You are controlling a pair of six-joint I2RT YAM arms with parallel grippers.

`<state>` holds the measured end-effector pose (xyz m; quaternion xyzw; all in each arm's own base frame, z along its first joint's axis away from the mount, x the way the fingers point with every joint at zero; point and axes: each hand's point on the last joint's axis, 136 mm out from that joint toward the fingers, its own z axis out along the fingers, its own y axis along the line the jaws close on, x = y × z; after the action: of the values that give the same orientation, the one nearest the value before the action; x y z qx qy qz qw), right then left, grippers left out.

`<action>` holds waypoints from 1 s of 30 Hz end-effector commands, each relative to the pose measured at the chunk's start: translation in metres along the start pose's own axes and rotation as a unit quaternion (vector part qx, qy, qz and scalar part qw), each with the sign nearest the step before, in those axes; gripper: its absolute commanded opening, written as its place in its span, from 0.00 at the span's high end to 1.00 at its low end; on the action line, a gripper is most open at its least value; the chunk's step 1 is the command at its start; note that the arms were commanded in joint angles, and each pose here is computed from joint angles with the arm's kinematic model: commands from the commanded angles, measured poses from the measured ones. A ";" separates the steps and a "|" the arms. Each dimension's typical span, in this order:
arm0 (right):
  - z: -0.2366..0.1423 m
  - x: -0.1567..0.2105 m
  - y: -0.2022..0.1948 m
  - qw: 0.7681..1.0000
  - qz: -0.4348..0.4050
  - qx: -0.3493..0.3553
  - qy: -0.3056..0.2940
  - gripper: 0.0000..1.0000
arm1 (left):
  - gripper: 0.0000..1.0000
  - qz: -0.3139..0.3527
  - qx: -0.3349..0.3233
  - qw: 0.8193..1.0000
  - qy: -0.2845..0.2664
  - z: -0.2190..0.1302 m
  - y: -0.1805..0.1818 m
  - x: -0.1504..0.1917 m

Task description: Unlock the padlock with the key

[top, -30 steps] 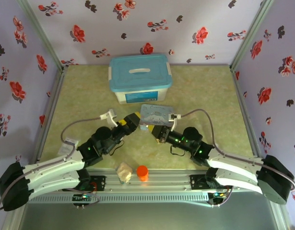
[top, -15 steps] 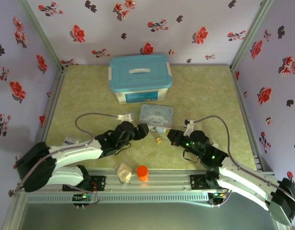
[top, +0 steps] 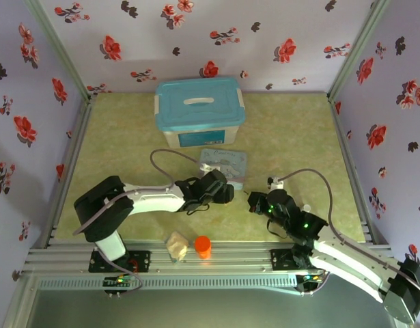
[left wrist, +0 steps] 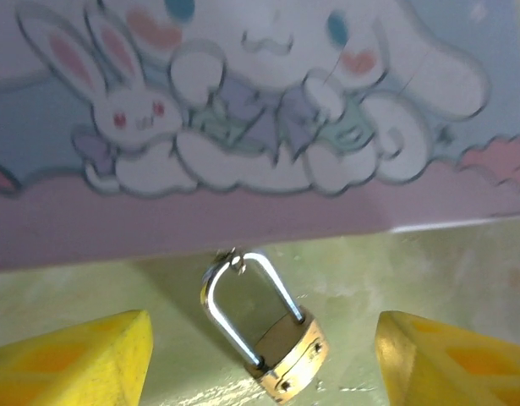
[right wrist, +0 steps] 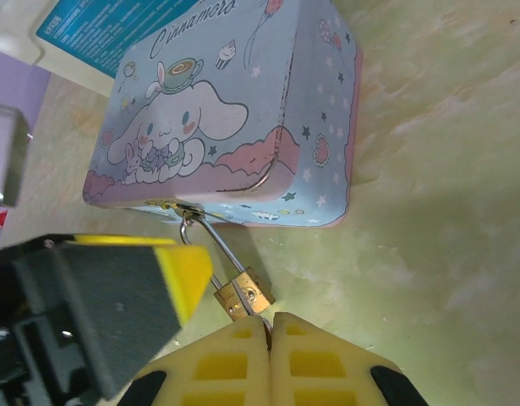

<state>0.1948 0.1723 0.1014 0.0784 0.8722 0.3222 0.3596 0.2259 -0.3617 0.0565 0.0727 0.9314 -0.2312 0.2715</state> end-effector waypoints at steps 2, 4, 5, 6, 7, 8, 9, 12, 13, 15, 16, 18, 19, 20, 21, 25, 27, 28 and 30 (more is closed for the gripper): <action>0.000 0.002 -0.012 1.000 0.013 0.012 -0.010 1.00 | 0.31 -0.021 -0.015 1.000 -0.007 0.005 0.006 0.011; 0.001 0.003 -0.013 1.000 0.017 0.010 -0.010 1.00 | 0.31 -0.034 -0.009 0.999 -0.016 0.005 0.005 0.013; 0.001 0.004 -0.013 1.000 0.018 0.009 -0.008 1.00 | 0.31 -0.041 -0.007 0.999 -0.019 0.007 0.005 0.014; 0.002 0.004 -0.013 1.000 0.019 0.008 -0.008 1.00 | 0.32 -0.051 0.002 0.998 -0.025 0.010 0.003 0.014; 0.002 0.005 -0.013 1.000 0.020 0.007 -0.009 1.00 | 0.33 -0.061 0.009 0.998 -0.031 0.013 0.003 0.016; 0.002 0.005 -0.013 1.000 0.020 0.006 -0.008 1.00 | 0.34 -0.069 0.013 0.997 -0.034 0.016 0.003 0.017; 0.002 0.005 -0.013 1.000 0.021 0.005 -0.009 1.00 | 0.34 -0.076 0.012 0.996 -0.037 0.019 0.003 0.017; 0.002 0.005 -0.013 1.000 0.024 0.004 -0.007 1.00 | 0.39 -0.083 0.008 0.995 -0.046 0.023 0.005 0.019; 0.002 0.005 -0.012 1.000 0.026 0.003 -0.007 1.00 | 0.41 -0.087 0.008 0.995 -0.049 0.023 0.006 0.020; 0.003 0.006 -0.012 1.000 0.029 0.000 -0.008 1.00 | 0.44 -0.089 0.004 0.994 -0.055 0.023 0.007 0.023; 0.003 0.006 -0.012 0.999 0.032 -0.003 -0.009 1.00 | 0.45 -0.088 -0.001 0.994 -0.059 0.024 0.009 0.024; 0.004 0.007 -0.011 0.999 0.036 -0.007 -0.009 1.00 | 0.46 -0.095 -0.001 0.994 -0.057 0.029 0.011 0.030; 0.005 0.008 -0.011 0.999 0.039 -0.009 -0.007 1.00 | 0.48 -0.103 0.004 0.993 -0.057 0.032 0.011 0.032; 0.006 0.009 -0.011 0.999 0.044 -0.010 -0.006 1.00 | 0.50 -0.108 0.008 0.992 -0.058 0.034 0.012 0.034; 0.008 0.011 -0.012 0.999 0.050 -0.011 -0.003 1.00 | 0.52 -0.113 0.011 0.992 -0.059 0.035 0.012 0.036; 0.015 0.021 -0.015 0.997 0.077 -0.020 0.007 1.00 | 0.56 -0.120 0.018 0.991 -0.061 0.038 0.012 0.040; 0.018 0.024 -0.015 0.996 0.088 -0.024 0.010 1.00 | 0.57 -0.123 0.026 0.990 -0.064 0.040 0.009 0.040; 0.020 0.026 -0.016 0.996 0.090 -0.024 0.011 1.00 | 0.57 -0.124 0.029 0.990 -0.062 0.041 0.007 0.041; 0.022 0.028 -0.016 0.996 0.088 -0.020 0.013 1.00 | 0.58 -0.122 0.033 0.990 -0.060 0.043 0.003 0.042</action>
<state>0.1868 0.1736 0.0553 0.1297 0.8758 0.3427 0.3142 0.2294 -0.3760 0.0340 -0.0529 0.8897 -0.3021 0.3383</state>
